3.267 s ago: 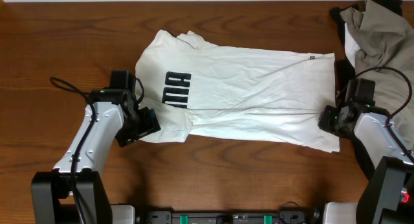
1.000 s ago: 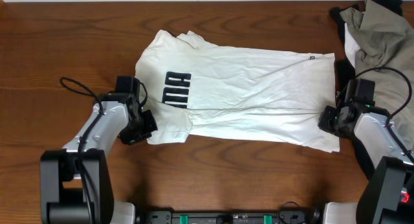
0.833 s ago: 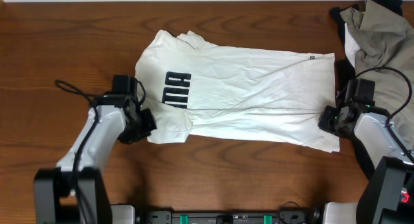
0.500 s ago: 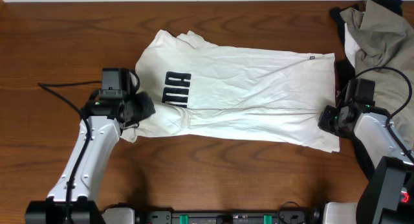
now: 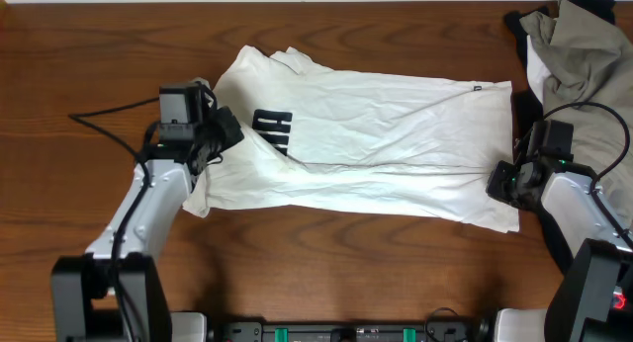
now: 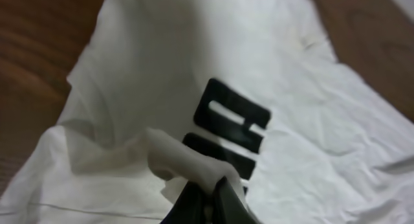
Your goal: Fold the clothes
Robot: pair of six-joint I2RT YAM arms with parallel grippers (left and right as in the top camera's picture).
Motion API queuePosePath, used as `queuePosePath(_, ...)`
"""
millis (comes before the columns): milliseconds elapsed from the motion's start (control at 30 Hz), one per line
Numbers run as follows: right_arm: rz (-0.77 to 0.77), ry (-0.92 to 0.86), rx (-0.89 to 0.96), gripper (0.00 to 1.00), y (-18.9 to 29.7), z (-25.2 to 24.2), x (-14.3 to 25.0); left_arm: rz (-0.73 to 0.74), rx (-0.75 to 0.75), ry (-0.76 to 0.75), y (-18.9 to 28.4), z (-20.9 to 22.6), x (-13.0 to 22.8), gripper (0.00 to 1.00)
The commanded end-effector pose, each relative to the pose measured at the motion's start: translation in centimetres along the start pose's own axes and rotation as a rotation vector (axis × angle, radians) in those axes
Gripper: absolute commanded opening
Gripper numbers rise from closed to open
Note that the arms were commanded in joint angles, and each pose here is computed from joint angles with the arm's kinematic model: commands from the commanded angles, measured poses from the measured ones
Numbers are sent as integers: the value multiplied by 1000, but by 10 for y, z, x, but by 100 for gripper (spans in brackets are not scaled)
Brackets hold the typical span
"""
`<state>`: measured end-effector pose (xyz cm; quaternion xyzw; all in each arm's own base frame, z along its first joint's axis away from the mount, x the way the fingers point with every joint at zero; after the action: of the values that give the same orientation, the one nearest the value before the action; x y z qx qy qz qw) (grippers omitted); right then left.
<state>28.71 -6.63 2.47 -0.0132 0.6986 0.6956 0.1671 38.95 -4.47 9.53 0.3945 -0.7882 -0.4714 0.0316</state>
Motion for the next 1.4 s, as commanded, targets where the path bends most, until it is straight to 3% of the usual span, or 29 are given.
queuePosePath(0,8,10,5,16,-2,1,2,38,-13,27,-7,2,5,6)
queuePosePath(300,8,10,5,16,-2,1,2,142,-137,-38,-3,31,30,6)
queuePosePath(533,8,10,5,16,-2,1,2,171,-462,-60,18,91,44,6)
queuePosePath(800,8,10,5,16,-2,1,3,217,-502,-54,24,99,54,7)
queuePosePath(900,8,10,5,16,-2,1,2,214,-499,-54,24,98,54,26)
queuePosePath(1033,8,11,5,15,-2,1,2,211,-496,-54,24,97,53,43)
queuePosePath(1200,-28,12,5,14,8,1,-10,184,-470,-58,34,89,48,44)
queuePosePath(1367,-159,40,-2,17,60,9,-54,88,-396,-71,64,67,35,44)
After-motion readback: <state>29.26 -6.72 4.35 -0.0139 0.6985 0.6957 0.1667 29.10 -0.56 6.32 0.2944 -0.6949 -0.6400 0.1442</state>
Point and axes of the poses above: each gripper's point midway between its finger pads, its own y axis back along the fingers, its own z axis along the line the jaws close on, x = y × z, the point moved 1 cm from there along y, back along the fingers, and after that the axes turned 13 degrees about y, right-handed, at the moved point
